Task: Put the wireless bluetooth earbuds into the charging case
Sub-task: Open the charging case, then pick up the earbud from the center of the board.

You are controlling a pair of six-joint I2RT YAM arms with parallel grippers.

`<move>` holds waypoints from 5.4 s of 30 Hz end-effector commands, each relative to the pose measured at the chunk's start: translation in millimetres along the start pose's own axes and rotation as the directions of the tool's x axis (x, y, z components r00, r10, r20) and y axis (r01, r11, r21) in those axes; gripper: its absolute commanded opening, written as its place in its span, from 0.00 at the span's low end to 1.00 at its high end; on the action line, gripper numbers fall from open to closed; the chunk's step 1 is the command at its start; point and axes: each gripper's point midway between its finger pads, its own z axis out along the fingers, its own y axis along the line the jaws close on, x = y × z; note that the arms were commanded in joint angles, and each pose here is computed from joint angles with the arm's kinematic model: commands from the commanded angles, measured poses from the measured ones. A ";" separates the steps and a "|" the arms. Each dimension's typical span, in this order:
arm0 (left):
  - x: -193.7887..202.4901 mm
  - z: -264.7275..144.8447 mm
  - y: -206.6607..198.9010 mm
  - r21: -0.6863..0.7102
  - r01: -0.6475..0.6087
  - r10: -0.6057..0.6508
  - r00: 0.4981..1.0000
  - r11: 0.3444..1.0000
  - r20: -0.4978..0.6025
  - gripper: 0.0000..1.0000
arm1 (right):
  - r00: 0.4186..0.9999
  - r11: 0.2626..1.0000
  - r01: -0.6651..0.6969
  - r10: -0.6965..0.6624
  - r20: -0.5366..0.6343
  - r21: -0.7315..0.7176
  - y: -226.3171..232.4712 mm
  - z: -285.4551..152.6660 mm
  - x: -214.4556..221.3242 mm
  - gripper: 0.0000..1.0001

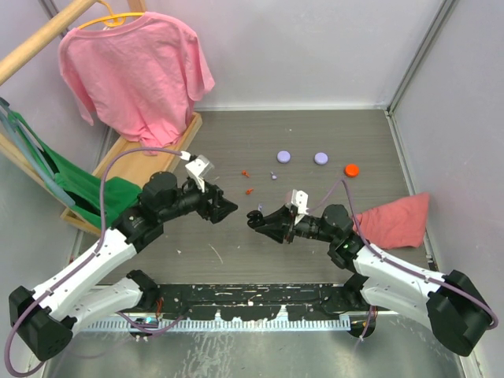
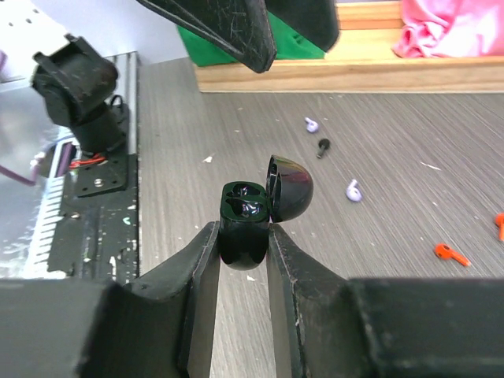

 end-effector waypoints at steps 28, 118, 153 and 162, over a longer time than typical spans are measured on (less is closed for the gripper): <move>105.6 -13.6 192.4 -0.814 0.231 -0.485 0.872 0.533 -0.070 0.59 | 0.924 0.923 0.123 -0.240 0.297 0.364 -35.7 -48.3 -26.6 0.01; 175.4 -1.6 228.0 -0.849 0.208 -0.679 0.701 0.486 -0.218 0.35 | 0.941 0.943 0.124 -0.210 0.266 0.308 -29.9 -40.3 -19.7 0.01; 69.6 10.3 153.6 -0.667 0.162 -0.302 0.948 0.727 -0.099 0.10 | 0.951 0.954 0.182 -0.232 0.204 0.236 -39.9 -5.9 -23.6 0.01; 5.1 8.0 92.2 -0.518 0.176 -0.149 0.984 0.837 0.094 0.10 | 0.917 0.935 0.253 -0.314 0.246 0.249 -47.2 4.6 -39.8 0.01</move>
